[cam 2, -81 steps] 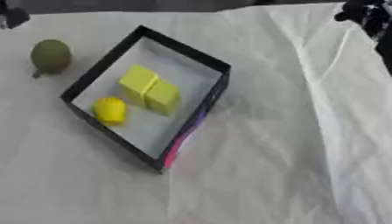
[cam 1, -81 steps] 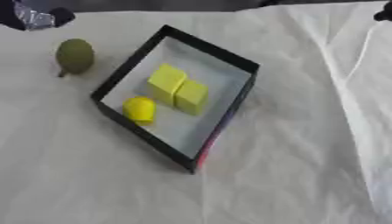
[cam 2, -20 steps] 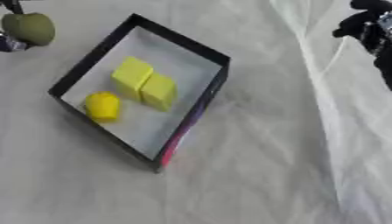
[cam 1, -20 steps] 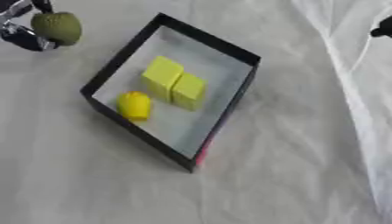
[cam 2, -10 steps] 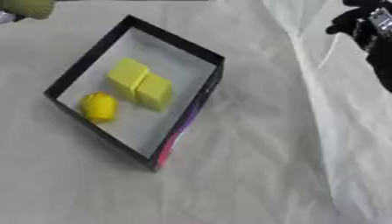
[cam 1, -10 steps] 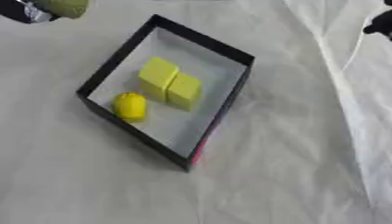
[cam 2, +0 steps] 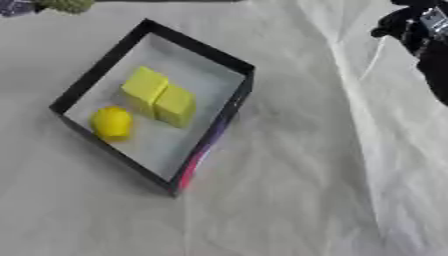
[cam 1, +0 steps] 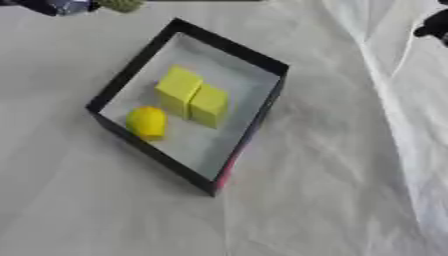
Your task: Pick up objects on the table and place them in the box.
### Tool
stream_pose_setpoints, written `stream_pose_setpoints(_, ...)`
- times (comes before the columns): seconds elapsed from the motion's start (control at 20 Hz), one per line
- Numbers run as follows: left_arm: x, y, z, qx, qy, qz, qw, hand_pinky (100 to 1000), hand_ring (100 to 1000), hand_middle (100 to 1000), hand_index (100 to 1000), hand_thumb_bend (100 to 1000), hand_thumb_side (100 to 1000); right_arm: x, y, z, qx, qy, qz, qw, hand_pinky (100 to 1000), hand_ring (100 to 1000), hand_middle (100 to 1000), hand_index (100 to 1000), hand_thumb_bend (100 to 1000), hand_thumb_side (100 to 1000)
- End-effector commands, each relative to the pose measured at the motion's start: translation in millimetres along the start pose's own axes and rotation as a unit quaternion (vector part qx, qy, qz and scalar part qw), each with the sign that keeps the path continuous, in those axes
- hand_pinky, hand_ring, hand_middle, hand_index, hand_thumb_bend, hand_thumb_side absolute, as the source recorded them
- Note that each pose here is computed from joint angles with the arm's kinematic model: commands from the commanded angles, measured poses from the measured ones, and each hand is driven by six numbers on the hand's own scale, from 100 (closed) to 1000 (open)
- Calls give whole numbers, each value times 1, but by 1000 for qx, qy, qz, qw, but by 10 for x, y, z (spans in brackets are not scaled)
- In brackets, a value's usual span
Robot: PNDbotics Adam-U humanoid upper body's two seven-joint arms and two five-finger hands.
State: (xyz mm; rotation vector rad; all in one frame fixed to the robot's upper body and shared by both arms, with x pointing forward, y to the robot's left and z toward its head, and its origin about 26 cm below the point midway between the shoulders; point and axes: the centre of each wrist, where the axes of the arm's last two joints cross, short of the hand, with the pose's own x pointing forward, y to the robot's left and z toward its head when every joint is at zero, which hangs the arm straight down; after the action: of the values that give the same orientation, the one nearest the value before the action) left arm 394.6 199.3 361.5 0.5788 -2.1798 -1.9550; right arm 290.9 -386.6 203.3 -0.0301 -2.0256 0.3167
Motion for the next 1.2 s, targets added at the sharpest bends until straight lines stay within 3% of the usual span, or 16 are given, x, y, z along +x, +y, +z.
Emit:
stream_pose_setpoints(0.05, 92, 128, -58, -25, -25, 4, 999, 688, 619, 487, 461, 227, 100, 139, -65, -41, 5, -16, 18, 1000, 966, 683, 602, 803, 100, 622)
stream_pose_setpoints(0.3, 12, -115, -204, -108, -16, 18, 994, 687, 622, 491, 463, 224, 113, 139, -61, -44, 6, -16, 17, 1000, 966, 683, 602, 803, 100, 624)
stream_pose_setpoints(0.7, -188, -688, -358, -228, -10, 19, 973, 688, 627, 497, 466, 244, 147, 130, -44, -53, 11, -14, 16, 1000, 967, 682, 602, 803, 100, 627)
stream_pose_setpoints(0.75, -207, -750, -368, -238, -10, 18, 971, 688, 628, 497, 467, 280, 126, 128, -42, -54, 11, -13, 16, 1000, 967, 682, 602, 803, 100, 623)
stream_pose_setpoints(1.0, -294, -968, -375, -256, -3, 13, 967, 690, 632, 508, 498, 263, 156, 111, -38, -49, 11, -10, 17, 1000, 968, 682, 601, 803, 100, 633)
stream_pose_setpoints(1.1, -320, -1017, -365, -254, 3, 12, 967, 720, 691, 599, 627, 311, 160, 110, -35, -51, 11, -10, 17, 1000, 968, 682, 602, 803, 100, 633)
stream_pose_setpoints(1.15, -328, -1027, -357, -254, 5, 10, 967, 772, 768, 712, 798, 338, 163, 109, -35, -51, 12, -10, 17, 1000, 968, 682, 602, 803, 100, 633)
stream_pose_setpoints(1.2, -334, -1016, -348, -252, 7, 5, 968, 798, 807, 762, 850, 374, 182, 108, -35, -50, 12, -9, 17, 1000, 968, 682, 601, 803, 100, 634)
